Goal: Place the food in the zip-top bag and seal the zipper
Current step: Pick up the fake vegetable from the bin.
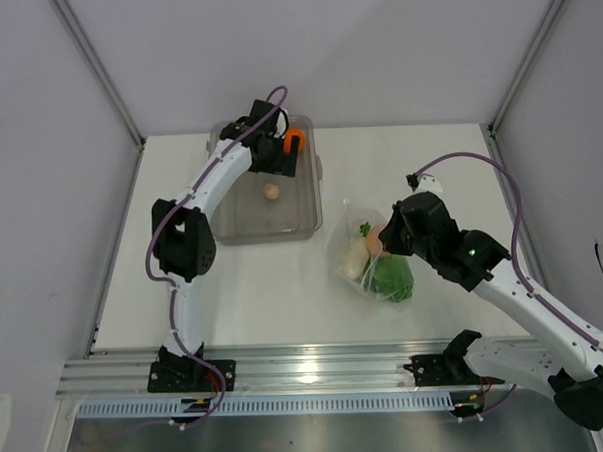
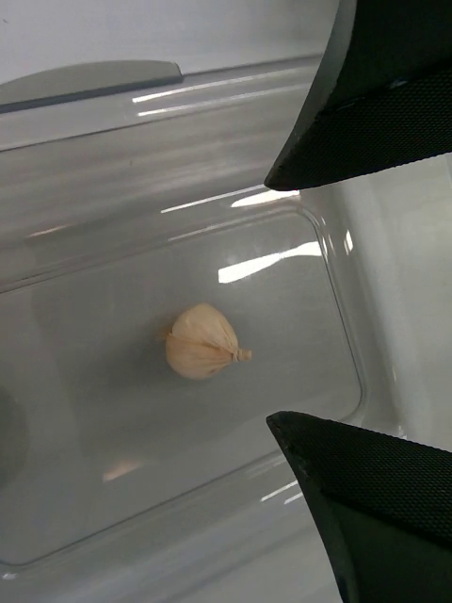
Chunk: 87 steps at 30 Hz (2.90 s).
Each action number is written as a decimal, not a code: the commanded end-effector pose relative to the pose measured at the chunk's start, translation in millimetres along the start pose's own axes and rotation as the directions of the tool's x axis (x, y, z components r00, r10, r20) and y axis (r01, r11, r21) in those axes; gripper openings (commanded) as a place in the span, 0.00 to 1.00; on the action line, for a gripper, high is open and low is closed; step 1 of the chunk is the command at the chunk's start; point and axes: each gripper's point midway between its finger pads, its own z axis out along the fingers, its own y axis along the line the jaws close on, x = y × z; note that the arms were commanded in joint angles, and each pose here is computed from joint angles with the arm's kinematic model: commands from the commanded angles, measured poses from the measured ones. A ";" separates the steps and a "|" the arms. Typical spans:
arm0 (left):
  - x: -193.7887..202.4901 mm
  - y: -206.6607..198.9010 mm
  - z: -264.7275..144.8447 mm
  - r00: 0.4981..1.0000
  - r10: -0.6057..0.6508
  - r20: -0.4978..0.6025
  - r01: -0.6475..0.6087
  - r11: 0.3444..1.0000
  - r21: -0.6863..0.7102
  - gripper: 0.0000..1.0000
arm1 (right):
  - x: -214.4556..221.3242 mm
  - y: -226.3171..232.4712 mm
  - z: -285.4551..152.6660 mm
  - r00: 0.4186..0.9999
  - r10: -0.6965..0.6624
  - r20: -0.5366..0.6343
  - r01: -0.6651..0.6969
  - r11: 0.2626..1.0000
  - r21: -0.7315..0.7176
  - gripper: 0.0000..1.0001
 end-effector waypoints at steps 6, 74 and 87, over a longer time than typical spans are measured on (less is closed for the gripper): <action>-17.8 30.4 1.6 0.893 0.450 0.009 -0.448 0.891 -0.082 0.99 | -5.1 0.7 12.5 1.000 -0.023 0.012 0.023 0.999 -0.027 0.00; 46.6 46.5 58.8 0.785 -0.597 -0.165 0.549 0.794 -0.261 0.97 | 17.7 -17.1 25.5 1.000 0.013 0.015 -0.012 0.996 -0.088 0.00; 54.2 38.4 82.5 0.763 -0.616 -0.193 0.572 0.784 -0.242 0.80 | 12.8 -21.7 19.1 0.999 0.011 0.050 -0.006 0.997 -0.081 0.00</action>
